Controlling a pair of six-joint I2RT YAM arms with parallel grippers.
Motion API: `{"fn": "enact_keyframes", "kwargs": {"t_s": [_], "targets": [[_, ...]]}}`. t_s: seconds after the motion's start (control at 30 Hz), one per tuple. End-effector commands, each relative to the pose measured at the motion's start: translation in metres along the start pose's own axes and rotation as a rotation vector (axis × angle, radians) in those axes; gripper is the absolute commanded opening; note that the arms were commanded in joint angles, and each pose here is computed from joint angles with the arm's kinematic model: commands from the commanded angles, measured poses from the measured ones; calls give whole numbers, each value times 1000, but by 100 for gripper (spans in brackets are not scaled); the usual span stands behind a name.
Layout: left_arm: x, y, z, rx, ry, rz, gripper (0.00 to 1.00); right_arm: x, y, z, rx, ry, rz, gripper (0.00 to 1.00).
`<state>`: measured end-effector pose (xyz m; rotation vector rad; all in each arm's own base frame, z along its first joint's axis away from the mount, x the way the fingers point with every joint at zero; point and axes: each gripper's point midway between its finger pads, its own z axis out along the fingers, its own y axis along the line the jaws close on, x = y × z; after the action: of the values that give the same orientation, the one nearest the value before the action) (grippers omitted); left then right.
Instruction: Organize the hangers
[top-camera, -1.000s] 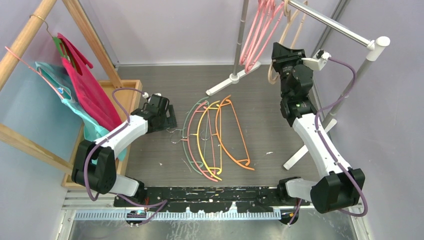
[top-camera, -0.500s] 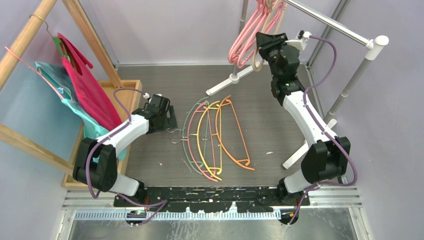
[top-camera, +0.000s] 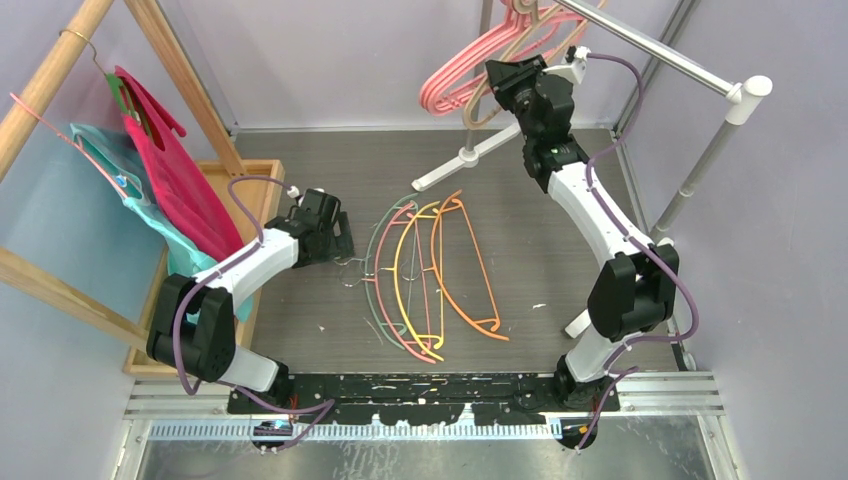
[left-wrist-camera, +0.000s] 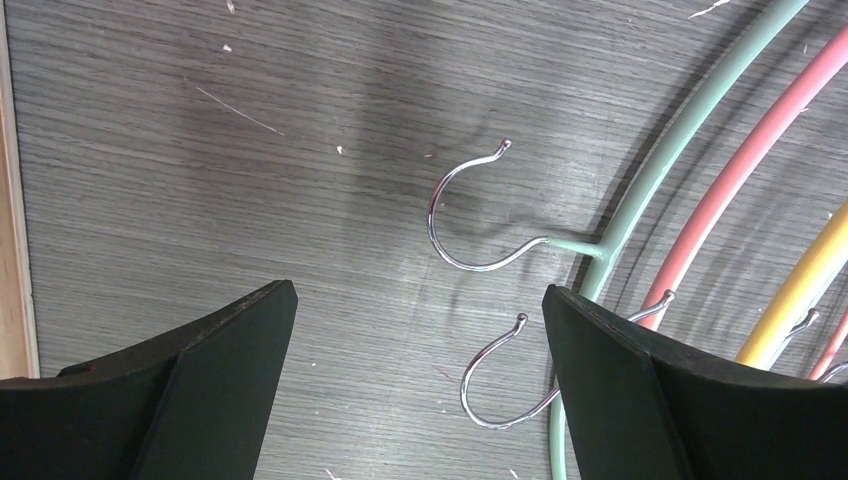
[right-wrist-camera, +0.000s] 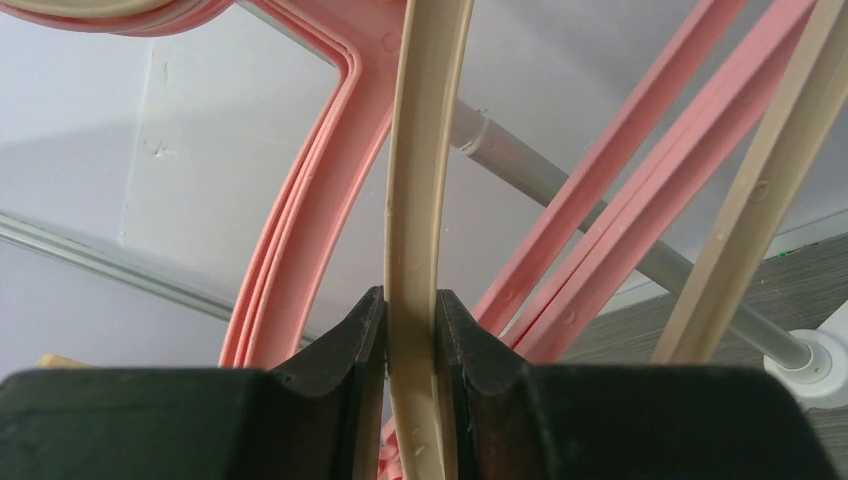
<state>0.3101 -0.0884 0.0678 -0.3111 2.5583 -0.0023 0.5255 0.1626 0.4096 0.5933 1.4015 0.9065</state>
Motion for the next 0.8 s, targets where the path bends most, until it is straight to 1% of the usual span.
{"fn": "enact_keyframes", "kwargs": {"t_s": [0.0, 0.1, 0.27, 0.3, 0.4, 0.47, 0.53, 0.6, 0.7, 0.77], "targets": [[-23, -4, -6, 5, -65, -4, 98, 21, -22, -7, 76, 82, -27, 7], [-22, -4, -6, 5, -61, -3, 98, 13, -20, -17, 80, 57, -25, 17], [-22, -4, -7, 7, -63, -6, 98, -1, -10, -33, 69, 26, -32, 27], [-22, -4, -7, 8, -63, -6, 98, -3, -8, -35, 68, 24, -34, 31], [-22, -4, -9, 12, -66, -7, 98, -6, -7, -39, 77, 23, -36, 54], [-22, -4, -9, 13, -66, -9, 98, -7, -4, -43, 71, 26, -38, 63], [-21, -4, -8, 13, -64, -8, 98, -10, -2, -48, 67, 19, -39, 69], [-22, -4, -10, 15, -66, -9, 98, -15, -1, -55, 69, 3, -44, 78], [-22, -4, -11, 16, -69, -10, 98, -21, 6, -66, 51, -6, -57, 81], [-23, -4, -12, 15, -74, -10, 98, -25, 11, -75, 40, -1, -66, 85]]}}
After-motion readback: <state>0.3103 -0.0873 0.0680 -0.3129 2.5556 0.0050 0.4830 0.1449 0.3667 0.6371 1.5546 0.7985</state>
